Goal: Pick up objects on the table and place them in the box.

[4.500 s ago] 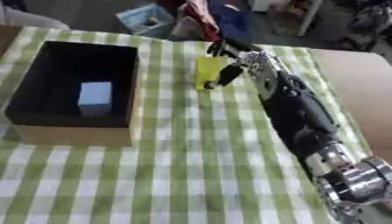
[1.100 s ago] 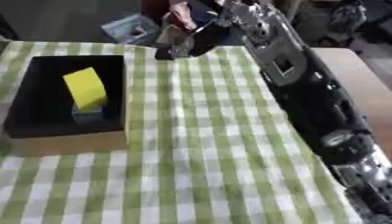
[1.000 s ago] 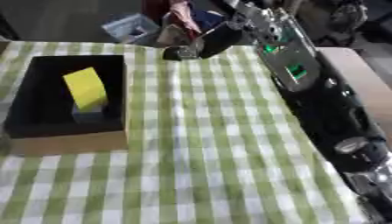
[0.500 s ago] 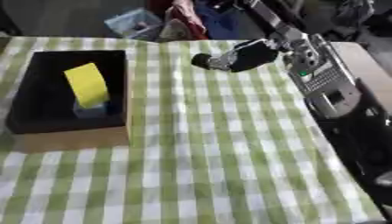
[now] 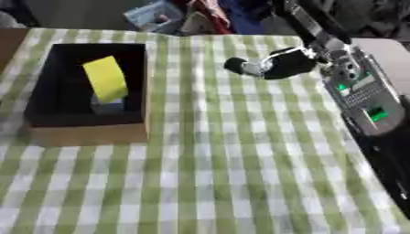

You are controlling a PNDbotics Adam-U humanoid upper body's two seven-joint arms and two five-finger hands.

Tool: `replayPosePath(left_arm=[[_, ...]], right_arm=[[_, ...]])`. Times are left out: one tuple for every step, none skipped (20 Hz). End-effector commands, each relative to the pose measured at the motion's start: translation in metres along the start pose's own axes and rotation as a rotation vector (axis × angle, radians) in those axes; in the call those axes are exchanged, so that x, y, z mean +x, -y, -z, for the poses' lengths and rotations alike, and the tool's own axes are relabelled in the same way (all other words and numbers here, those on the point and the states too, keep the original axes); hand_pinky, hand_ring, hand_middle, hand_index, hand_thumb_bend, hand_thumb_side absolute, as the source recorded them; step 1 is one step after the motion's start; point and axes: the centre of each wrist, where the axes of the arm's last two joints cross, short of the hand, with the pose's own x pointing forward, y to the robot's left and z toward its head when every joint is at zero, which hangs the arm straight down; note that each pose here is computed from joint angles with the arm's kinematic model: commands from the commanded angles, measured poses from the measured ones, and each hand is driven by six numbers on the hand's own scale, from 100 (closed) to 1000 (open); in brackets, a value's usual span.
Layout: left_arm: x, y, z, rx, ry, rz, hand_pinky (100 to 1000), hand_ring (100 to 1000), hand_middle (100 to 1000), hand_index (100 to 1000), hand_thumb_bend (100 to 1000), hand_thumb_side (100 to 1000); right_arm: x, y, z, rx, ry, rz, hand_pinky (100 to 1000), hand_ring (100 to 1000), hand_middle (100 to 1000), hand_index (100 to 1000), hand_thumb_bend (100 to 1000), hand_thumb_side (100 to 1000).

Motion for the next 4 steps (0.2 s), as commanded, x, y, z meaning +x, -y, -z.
replayPosePath(left_arm=[[0.0035, -0.007, 0.0014, 0.015, 0.015, 0.019, 695, 565, 569, 723, 360, 100], [0.0033, -0.0067, 0.0012, 0.016, 0.014, 0.018, 695, 566, 569, 723, 360, 100], [0.0034, -0.0065, 0.0012, 0.014, 0.014, 0.018, 694, 566, 570, 724, 360, 100], [0.0035, -0.0064, 0.0012, 0.012, 0.015, 0.019, 694, 566, 570, 723, 361, 100]], right_arm=[[0.0038, 0.0109, 0.0004, -0.02, 0.012, -0.019, 717, 779, 744, 919, 602, 281], [0.0036, 0.0103, 0.0004, -0.018, 0.011, -0.018, 717, 779, 744, 919, 602, 281], [0.0035, 0.0099, 0.0004, -0.016, 0.011, -0.018, 717, 778, 743, 919, 602, 281], [0.0033, 0.0095, 0.0004, -0.015, 0.01, -0.017, 716, 778, 742, 919, 602, 280]])
